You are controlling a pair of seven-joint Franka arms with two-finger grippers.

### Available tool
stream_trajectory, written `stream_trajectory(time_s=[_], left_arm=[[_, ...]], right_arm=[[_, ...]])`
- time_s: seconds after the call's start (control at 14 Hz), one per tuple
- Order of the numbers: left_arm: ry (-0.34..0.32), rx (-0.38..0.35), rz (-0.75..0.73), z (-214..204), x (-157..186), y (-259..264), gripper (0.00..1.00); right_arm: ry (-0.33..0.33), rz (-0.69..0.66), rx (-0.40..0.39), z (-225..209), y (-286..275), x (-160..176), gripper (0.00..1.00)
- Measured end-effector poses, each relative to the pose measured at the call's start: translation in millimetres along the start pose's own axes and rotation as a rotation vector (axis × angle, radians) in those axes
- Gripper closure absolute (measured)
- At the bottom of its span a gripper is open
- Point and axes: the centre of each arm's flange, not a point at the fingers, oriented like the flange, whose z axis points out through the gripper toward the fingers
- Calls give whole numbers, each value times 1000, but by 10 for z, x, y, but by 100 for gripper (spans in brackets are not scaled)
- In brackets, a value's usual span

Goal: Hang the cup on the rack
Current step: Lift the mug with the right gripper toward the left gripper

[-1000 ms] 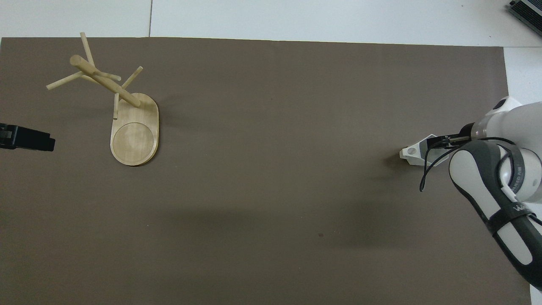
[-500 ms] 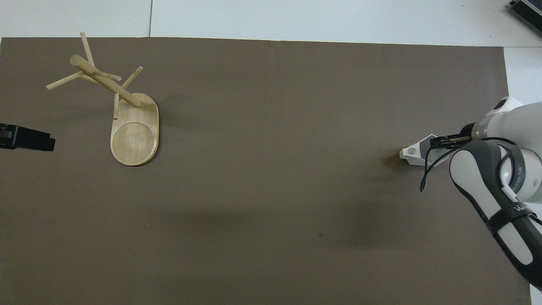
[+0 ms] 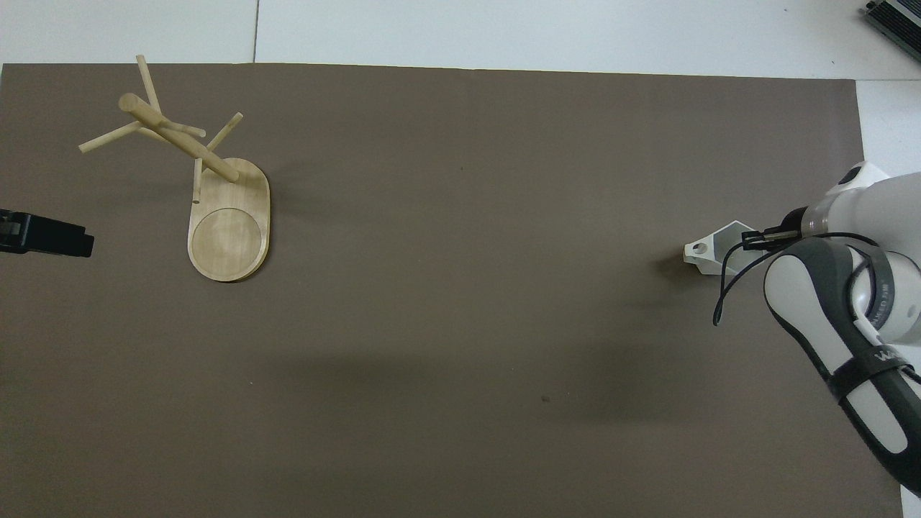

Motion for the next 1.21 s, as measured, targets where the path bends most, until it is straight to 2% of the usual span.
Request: stream_trajectory(time_s=[0.36,0.57,0.86,1.21], left_arm=[[0,0,0,0,0,0,0],[0,0,0,0,0,0,0],[0,0,0,0,0,0,0],[0,0,0,0,0,0,0]], right_arm=[[5,-2,10,-50,-235,80,94],[8,-50,43,-496,-763,334,94],[65,-56,207,-1500,-1394,523,94],[128,-48,455,-2060,-1930,506,94]])
